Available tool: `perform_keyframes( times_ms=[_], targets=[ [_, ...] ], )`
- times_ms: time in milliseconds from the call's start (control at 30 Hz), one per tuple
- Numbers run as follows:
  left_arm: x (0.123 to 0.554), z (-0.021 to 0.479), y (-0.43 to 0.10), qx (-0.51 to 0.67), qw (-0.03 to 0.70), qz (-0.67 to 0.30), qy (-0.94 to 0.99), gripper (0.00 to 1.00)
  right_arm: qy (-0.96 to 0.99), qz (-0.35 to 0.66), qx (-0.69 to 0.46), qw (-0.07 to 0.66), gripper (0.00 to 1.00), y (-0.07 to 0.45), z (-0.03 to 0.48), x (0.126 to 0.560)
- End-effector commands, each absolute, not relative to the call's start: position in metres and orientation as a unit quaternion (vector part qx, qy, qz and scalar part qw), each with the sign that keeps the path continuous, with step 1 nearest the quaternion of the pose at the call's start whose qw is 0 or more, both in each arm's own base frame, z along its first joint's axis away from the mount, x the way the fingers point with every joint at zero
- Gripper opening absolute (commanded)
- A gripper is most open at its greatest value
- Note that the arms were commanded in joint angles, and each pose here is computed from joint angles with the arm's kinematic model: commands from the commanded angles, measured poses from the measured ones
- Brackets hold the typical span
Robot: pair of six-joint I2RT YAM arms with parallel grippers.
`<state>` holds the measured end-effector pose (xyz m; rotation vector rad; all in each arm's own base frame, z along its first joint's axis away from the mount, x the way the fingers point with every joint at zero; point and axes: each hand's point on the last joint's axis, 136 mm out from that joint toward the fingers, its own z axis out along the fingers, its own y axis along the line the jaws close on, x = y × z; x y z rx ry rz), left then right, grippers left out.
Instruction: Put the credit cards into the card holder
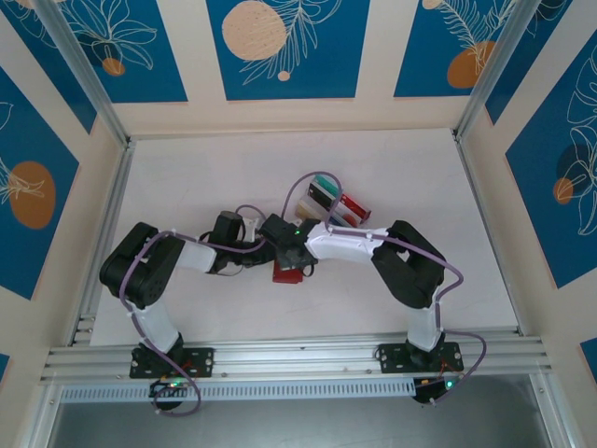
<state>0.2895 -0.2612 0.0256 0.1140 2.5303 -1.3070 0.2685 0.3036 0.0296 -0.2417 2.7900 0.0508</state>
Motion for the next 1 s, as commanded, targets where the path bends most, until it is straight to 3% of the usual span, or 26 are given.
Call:
perform_keyframes(
  times_ms=[0, 267, 700, 867, 967],
  targets=[
    [0.261, -0.024, -0.241, 0.000, 0.080, -0.395, 0.915, 0.00, 0.987, -0.062, -0.084, 0.119, 0.00, 0.258, 0.007, 0.245],
    [0.254, -0.031, -0.237, -0.005, 0.073, -0.388, 0.919, 0.00, 0.985, 0.078, -0.033, 0.149, 0.00, 0.258, 0.046, 0.246],
    [0.223, -0.011, -0.267, 0.030, 0.072, -0.414, 0.907, 0.00, 0.981, 0.064, 0.089, 0.158, 0.01, 0.192, 0.020, 0.234],
    [0.211, -0.004, -0.287, 0.046, 0.069, -0.427, 0.900, 0.00, 0.981, 0.032, 0.086, 0.173, 0.22, 0.185, 0.026, 0.235],
    [0.211, -0.007, -0.288, 0.038, 0.069, -0.422, 0.903, 0.00, 0.976, -0.002, 0.083, 0.199, 0.27, 0.176, 0.045, 0.238]
  ],
)
